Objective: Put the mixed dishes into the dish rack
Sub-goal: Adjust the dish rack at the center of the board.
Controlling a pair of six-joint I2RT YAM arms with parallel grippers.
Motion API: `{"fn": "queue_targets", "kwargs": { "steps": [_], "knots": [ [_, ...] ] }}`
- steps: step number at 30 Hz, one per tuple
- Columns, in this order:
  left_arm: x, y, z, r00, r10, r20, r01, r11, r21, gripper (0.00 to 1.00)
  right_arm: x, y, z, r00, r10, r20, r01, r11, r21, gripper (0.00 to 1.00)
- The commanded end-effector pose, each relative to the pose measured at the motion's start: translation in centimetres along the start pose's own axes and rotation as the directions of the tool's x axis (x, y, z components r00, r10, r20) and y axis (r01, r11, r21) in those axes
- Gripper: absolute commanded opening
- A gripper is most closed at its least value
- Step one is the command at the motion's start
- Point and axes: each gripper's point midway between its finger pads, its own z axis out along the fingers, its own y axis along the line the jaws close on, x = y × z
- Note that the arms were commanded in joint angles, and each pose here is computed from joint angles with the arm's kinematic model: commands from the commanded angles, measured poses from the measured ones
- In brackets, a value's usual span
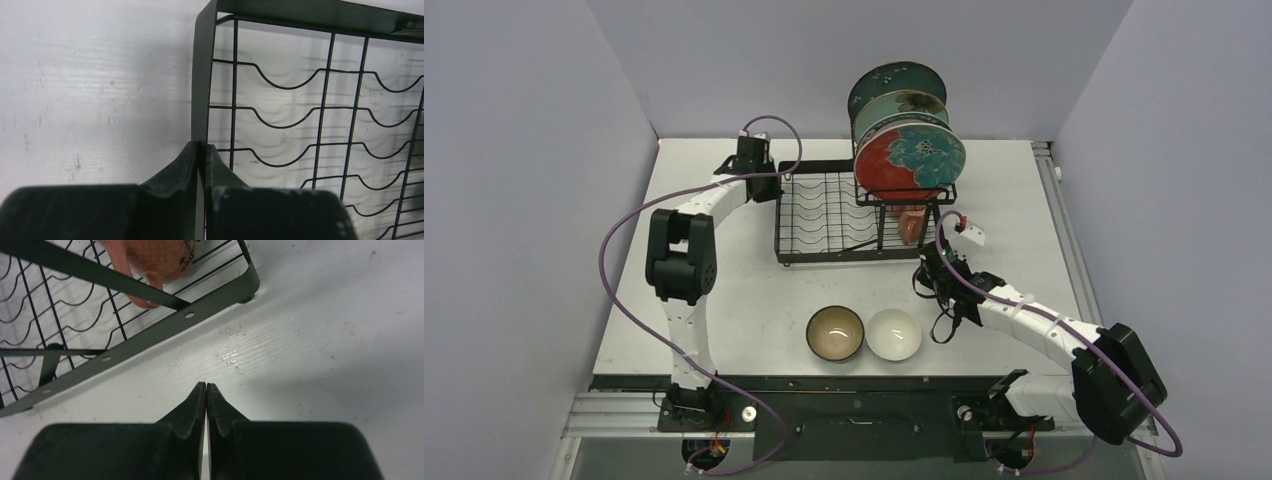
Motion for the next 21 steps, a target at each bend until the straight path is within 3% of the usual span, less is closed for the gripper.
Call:
{"fn": "queue_targets", "kwargs": {
  "steps": [1, 9, 21],
  "knots": [
    [0.9, -2.8, -3.8, 0.993, -0.108, -0.043, 0.112, 0.987, 0.118, 0.0, -1.7, 2.1, 1.7, 0.988, 0.144, 0.045, -0.142, 0.988, -0.059, 0.0],
    [4.3, -1.8, -5.8, 0.99, -0.125, -0.071, 0.132, 0.985, 0.115, 0.0, -1.9, 2.4, 4.1, 0.972, 0.231, 0.031, -0.228, 0.97, -0.082, 0.0],
    [6.8, -2.0, -7.3, 0.987, -0.142, -0.081, 0.151, 0.981, 0.119, 0.0, -4.8, 2.7, 6.0, 0.968, 0.245, 0.058, -0.236, 0.964, -0.121, 0.0]
  ]
}}
